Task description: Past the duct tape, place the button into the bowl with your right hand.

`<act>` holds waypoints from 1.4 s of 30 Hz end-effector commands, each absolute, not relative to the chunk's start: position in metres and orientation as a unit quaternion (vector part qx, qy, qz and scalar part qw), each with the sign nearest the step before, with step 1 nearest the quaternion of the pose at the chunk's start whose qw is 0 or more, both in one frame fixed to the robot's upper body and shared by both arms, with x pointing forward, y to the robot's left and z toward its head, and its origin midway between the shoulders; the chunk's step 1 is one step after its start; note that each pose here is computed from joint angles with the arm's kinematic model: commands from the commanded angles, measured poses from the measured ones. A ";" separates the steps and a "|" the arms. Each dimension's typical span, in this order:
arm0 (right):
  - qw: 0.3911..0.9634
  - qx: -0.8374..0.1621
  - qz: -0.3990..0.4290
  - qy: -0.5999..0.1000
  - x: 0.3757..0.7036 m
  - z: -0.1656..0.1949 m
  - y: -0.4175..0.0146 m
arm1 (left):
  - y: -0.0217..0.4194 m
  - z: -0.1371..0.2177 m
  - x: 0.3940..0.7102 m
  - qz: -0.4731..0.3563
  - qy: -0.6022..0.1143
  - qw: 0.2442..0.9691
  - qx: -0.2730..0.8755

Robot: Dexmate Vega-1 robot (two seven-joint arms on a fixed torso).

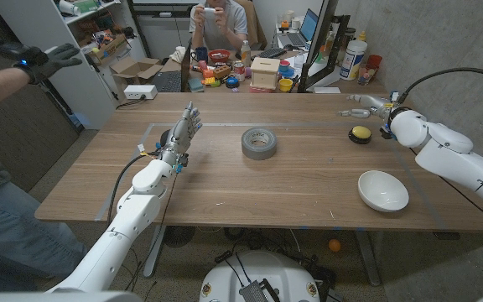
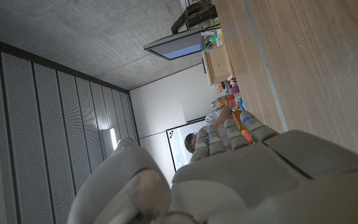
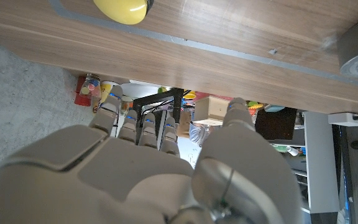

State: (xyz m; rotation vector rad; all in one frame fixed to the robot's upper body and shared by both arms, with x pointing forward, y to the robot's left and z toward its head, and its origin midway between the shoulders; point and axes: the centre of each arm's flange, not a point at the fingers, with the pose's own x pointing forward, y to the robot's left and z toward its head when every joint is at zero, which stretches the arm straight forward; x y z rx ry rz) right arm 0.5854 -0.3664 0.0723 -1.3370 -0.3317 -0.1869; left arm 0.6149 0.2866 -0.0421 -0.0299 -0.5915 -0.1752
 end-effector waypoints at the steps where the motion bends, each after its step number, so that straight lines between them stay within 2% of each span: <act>1: 0.740 -0.653 -0.109 -0.117 0.595 0.069 -0.368 | 0.288 -0.043 0.612 -0.083 -0.291 0.953 -0.015; 13: 0.727 -0.673 -0.110 -0.085 0.605 0.065 -0.369 | 0.288 -0.048 0.612 -0.079 -0.286 0.955 -0.019; 42: 0.733 -0.670 -0.108 -0.035 0.635 0.045 -0.380 | 0.291 -0.051 0.609 -0.070 -0.280 0.957 -0.016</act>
